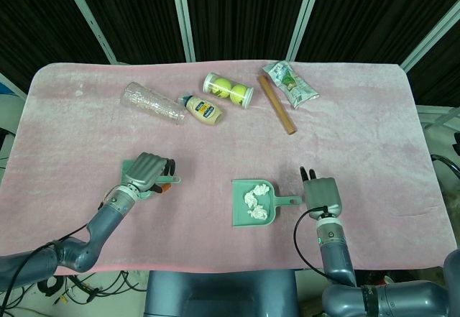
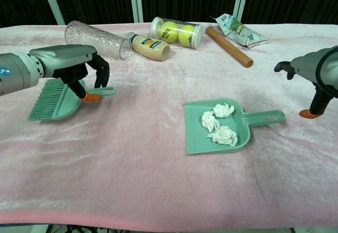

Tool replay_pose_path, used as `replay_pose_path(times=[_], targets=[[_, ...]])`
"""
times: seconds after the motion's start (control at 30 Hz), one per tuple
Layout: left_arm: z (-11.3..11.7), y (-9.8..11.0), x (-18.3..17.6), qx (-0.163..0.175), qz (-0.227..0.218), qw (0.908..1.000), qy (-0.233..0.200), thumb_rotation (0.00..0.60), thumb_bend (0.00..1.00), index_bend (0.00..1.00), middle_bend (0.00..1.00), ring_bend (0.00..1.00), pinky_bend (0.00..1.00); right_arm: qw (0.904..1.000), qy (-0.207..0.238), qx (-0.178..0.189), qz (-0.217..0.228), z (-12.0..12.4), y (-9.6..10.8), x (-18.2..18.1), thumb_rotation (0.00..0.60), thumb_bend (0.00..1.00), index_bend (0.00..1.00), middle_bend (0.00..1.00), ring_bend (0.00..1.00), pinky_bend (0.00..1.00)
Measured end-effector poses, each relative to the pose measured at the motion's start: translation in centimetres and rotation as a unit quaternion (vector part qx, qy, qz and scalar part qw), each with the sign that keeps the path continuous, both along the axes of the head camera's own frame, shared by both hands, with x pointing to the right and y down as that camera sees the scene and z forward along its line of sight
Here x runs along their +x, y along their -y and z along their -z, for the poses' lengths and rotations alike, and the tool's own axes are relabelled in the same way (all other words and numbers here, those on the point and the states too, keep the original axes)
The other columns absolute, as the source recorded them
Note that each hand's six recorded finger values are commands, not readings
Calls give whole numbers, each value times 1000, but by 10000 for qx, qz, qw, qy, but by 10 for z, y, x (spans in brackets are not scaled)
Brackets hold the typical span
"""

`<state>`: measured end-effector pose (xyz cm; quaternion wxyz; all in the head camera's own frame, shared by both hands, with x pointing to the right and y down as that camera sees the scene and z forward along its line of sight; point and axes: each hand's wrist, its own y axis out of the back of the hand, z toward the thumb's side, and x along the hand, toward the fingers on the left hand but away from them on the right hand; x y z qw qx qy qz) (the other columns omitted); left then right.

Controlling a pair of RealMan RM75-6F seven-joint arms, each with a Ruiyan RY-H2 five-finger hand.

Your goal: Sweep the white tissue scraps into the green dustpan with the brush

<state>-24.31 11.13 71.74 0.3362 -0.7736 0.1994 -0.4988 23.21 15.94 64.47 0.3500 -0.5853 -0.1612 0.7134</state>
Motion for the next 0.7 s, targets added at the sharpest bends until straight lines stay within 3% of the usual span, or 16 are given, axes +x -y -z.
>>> replay_pose_path(times=[0.3,0.4,0.47,0.6,0.7], targets=[[-3,-4,-9,-7,113,9997,205,600,33,196,383,872,1000,10000,0,7,29,1,0,2,600,216,4,145,644,823],[3,-1,-13,102,218,9996,173,600,32,183,358,837,985,10000,-8,42,85,3,0,4,600,211,0,141,628,811],[9,1,-15,197,307,9993,124,600,32,183,346,753,917,9999,-10,92,141,6,0,6,600,209,0,136,586,771],[27,5,-21,490,448,9978,-24,600,31,177,304,508,650,9993,50,279,233,15,3,11,600,200,0,90,329,519],[47,4,-28,810,472,9954,-173,600,29,145,245,375,516,9984,166,456,294,25,4,19,600,182,0,18,112,292]])
